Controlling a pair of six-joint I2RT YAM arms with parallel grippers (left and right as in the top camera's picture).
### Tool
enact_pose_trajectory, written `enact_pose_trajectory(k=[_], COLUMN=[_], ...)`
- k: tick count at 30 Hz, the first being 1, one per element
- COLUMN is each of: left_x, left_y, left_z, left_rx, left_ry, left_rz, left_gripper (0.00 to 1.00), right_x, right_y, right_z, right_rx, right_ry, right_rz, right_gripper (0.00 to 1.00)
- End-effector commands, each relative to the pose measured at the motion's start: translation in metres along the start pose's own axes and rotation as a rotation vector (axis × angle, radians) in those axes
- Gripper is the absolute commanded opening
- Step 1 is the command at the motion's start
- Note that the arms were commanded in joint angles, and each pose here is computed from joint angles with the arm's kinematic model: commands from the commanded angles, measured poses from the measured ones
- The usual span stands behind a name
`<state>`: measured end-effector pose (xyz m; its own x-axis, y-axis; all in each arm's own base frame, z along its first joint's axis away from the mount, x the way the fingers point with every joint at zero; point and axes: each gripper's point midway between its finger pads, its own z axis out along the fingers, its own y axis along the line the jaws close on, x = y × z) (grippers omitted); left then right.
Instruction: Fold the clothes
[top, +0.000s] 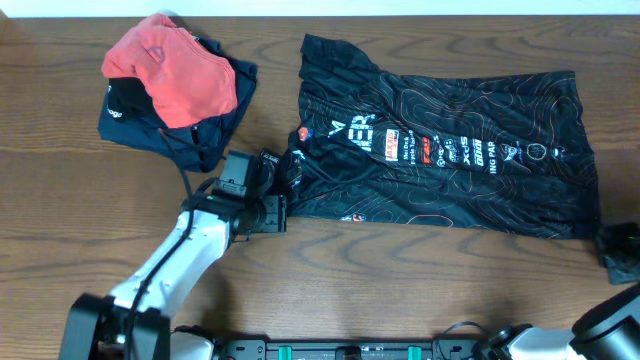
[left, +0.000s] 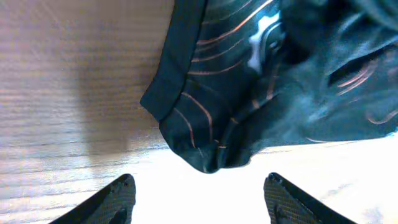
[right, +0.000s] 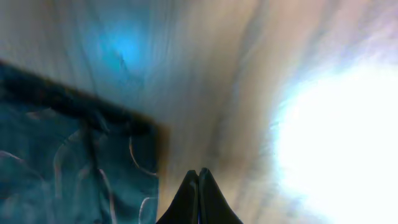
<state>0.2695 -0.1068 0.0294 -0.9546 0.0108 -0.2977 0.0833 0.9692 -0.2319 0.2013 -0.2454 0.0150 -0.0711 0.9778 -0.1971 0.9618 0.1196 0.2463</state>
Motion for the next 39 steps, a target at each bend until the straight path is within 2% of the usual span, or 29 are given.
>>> enact_pose_trajectory(k=[1, 6, 8, 9, 11, 13, 16, 18, 21, 24, 32, 39], left_x=[-0.014, -0.015, -0.018, -0.020, -0.019, -0.014, -0.012, -0.013, -0.016, -0.016, -0.008, -0.012], left_y=[-0.007, -0.008, -0.012, -0.016, -0.024, -0.029, -0.018, -0.011, -0.006, 0.001, 0.010, 0.008], left_z=[-0.013, -0.009, -0.003, 0.000, 0.009, 0.020, 0.031, 0.035, 0.035, 0.034, 0.031, 0.026], left_rx=[0.026, 0.027, 0.034, 0.040, 0.049, 0.039, -0.056, -0.097, -0.128, -0.167, -0.212, -0.204], left_ry=[-0.055, -0.053, -0.061, -0.065, -0.059, -0.038, -0.031, -0.034, -0.043, -0.046, -0.013, -0.033], left_rz=[0.027, 0.030, 0.054, 0.073, 0.125, 0.191, 0.209, 0.212, 0.212, 0.211, 0.200, 0.197], left_gripper=[0.71, 0.72, 0.72, 0.72, 0.72, 0.72, 0.70, 0.62, 0.38, 0.08, 0.06, 0.06], right_x=[-0.035, -0.029, -0.024, -0.022, -0.018, -0.012, -0.007, -0.005, -0.001, 0.004, 0.010, 0.031], right_y=[0.007, 0.009, 0.011, 0.013, 0.018, 0.022, 0.025, 0.026, 0.029, 0.029, 0.019, 0.011], right_z=[-0.034, -0.039, -0.037, -0.036, -0.034, -0.033, -0.033, -0.033, -0.031, -0.027, 0.000, 0.030], right_rx=[-0.040, -0.055, -0.054, -0.056, -0.058, -0.061, -0.059, -0.058, -0.057, -0.045, 0.013, 0.028], right_ry=[-0.117, -0.095, -0.077, -0.072, -0.061, -0.048, -0.035, -0.029, -0.020, -0.006, 0.044, 0.166], right_rz=[0.028, 0.038, 0.027, 0.016, -0.003, -0.029, -0.048, -0.055, -0.067, -0.083, -0.081, -0.065], right_gripper=[0.01, 0.01, 0.13, 0.25, 0.41, 0.46, 0.46, 0.46, 0.44, 0.43, 0.47, 0.43])
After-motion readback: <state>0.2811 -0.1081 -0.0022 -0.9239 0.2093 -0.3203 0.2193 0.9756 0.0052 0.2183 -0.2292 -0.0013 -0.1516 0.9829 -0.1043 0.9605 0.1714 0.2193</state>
